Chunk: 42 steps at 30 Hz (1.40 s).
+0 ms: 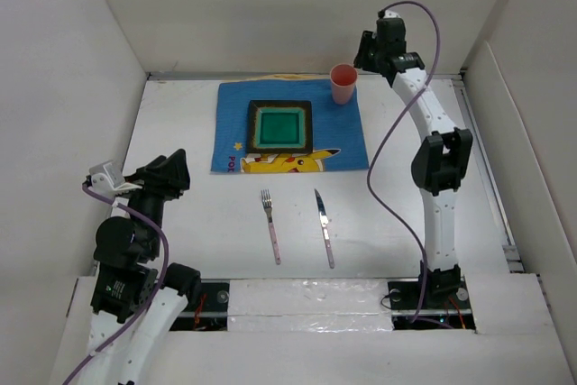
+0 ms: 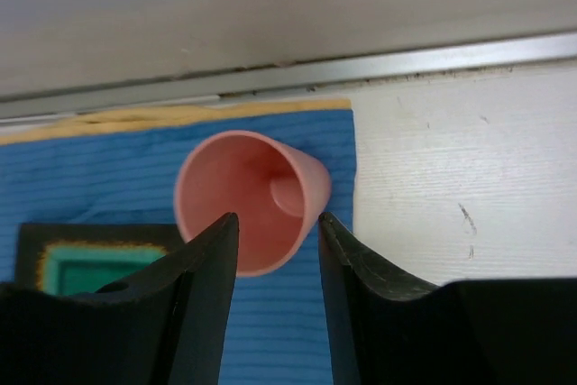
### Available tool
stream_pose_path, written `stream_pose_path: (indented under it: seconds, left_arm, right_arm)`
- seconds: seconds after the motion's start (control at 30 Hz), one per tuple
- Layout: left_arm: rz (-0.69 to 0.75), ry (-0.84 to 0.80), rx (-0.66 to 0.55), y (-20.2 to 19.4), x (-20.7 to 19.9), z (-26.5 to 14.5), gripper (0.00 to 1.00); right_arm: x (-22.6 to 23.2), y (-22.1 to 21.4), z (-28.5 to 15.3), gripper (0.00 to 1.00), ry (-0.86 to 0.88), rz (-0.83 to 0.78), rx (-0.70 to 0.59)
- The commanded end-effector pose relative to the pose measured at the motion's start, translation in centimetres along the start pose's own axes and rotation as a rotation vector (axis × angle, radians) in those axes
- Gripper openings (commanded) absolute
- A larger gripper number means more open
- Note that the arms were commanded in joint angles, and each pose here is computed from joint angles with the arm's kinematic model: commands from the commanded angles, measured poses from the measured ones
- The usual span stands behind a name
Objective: Set the dinner table for one person
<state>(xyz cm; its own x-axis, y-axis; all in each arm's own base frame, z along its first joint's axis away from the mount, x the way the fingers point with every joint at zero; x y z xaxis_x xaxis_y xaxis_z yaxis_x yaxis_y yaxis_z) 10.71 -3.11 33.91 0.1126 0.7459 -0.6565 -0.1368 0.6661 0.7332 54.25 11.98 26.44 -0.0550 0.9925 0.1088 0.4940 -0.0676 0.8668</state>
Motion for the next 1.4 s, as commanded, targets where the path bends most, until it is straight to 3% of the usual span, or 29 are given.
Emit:
stream_pose_path:
  seconds: [0.0,0.13,0.17,0.2,0.27,0.3,0.33,0.37,0.4,0.43,0.47,0.5,0.57,0.6,0.7,0.8,0.83,0.93,1.0,1.2,1.3,1.33,1.37]
  left_arm:
    - [0.0,-0.039,-0.017,0.3,-0.6,0.4,0.53]
    - [-0.004,-0.048,-0.023,0.3,-0.6,0.3,0.53]
    - [-0.003,-0.046,-0.021,0.3,-0.6,0.4,0.53]
    - [-0.002,-0.045,-0.02,0.3,-0.6,0.4,0.53]
    - [-0.004,-0.06,-0.022,0.3,-0.7,0.2,0.53]
    - [-0.007,-0.07,-0.025,0.4,-0.8,0.1,0.53]
    - [-0.007,-0.071,-0.024,0.4,-0.8,0.1,0.53]
    - [-0.004,-0.068,-0.02,0.4,-0.8,0.2,0.5]
    - [-0.003,-0.073,-0.009,0.2,-0.8,0.3,0.43]
    - [-0.003,-0.074,-0.01,0.2,-0.8,0.2,0.43]
    - [-0.003,-0.078,-0.008,0.2,-0.8,0.3,0.28]
    - [-0.002,-0.088,-0.004,0.1,-0.9,0.2,0.18]
    - [-0.003,-0.086,0.004,0.0,-0.9,0.4,0.01]
    - [-0.003,-0.089,0.008,0.1,-1.0,0.3,0.0]
    - [-0.005,-0.097,0.009,0.1,-1.0,0.3,0.01]
    - [-0.005,-0.085,0.009,0.0,-0.9,0.4,0.19]
    - [-0.006,-0.089,0.008,0.1,-1.0,0.3,0.23]
    - [-0.001,-0.1,0.022,-0.1,-1.1,0.5,0.32]
    - [0.002,-0.096,0.032,-0.3,-1.0,0.7,0.33]
    - [0.011,-0.08,0.042,-0.5,-0.9,0.9,0.34]
    - [0.006,-0.096,0.036,-0.3,-1.1,0.7,0.34]
    - [0.009,-0.092,0.042,-0.4,-1.0,0.9,0.34]
    - [0.012,-0.086,0.047,-0.5,-1.0,1.0,0.34]
  right_arm:
    - [0.6,6.7,-6.2,0.47,0.08,0.017,-0.234]
    - [1.3,6.6,-9.3,0.43,0.116,-0.006,-0.245]
    - [1.6,6.1,-10.0,0.25,0.123,-0.03,-0.243]
    - [2.8,6.6,-13.4,0.16,0.155,-0.045,-0.286]
    - [3.5,1.2,-13.6,0.0,0.182,-0.061,-0.209]
    - [5.3,1.8,-18.2,0.0,0.255,-0.059,-0.326]
    - [6.1,-0.3,-19.4,0.0,0.295,-0.051,-0.331]
    - [6.0,-7.6,-18.7,0.0,0.294,-0.037,-0.2]
    - [8.7,-10.8,-23.3,0.0,0.406,-0.028,-0.286]
    - [8.7,-10.9,-23.3,0.0,0.407,-0.028,-0.287]
    - [8.2,-15.8,-23.3,0.0,0.365,-0.032,-0.192]
    - [8.2,-18.1,-24.2,0.0,0.357,-0.051,-0.137]
    - [8.8,-22.7,-27.2,0.0,0.371,-0.069,-0.066]
    - [8.4,-24.6,-28.2,0.0,0.356,-0.098,-0.01]
    - [8.2,-29.3,-31.2,0.0,0.393,-0.097,0.086]
    - [8.2,-32.3,-32.5,0.02,0.411,-0.092,0.185]
    - [8.4,-32.9,-32.6,0.22,0.412,-0.104,0.207]
    - [9.6,-34.6,-32.8,0.51,0.396,-0.191,0.279]
    - [10.3,-35.6,-32.4,0.55,0.363,-0.245,0.305]
    - [11.9,-35.5,-31.8,0.52,0.239,-0.295,0.283]
    - [12.0,-36.1,-31.0,0.36,0.189,-0.338,0.288]
    - [12.0,-36.6,-30.7,0.25,0.16,-0.359,0.304]
    - [12.0,-36.9,-30.5,0.23,0.139,-0.357,0.311]
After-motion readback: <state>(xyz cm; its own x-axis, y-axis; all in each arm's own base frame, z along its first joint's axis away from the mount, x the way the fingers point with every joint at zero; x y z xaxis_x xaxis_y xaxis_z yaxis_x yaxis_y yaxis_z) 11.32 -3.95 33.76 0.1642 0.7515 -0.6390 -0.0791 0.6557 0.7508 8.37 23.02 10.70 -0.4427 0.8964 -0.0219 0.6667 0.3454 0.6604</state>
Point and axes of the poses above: each gripper's point midway between its finger pads, its own z axis out along the fingers, its own x axis along the line the jaws close on, y = z × x, the point moved 10 cm from there along -z, back along the fingers, and after that the axes turned 9 degrees about -z, right-handed, at the moved point
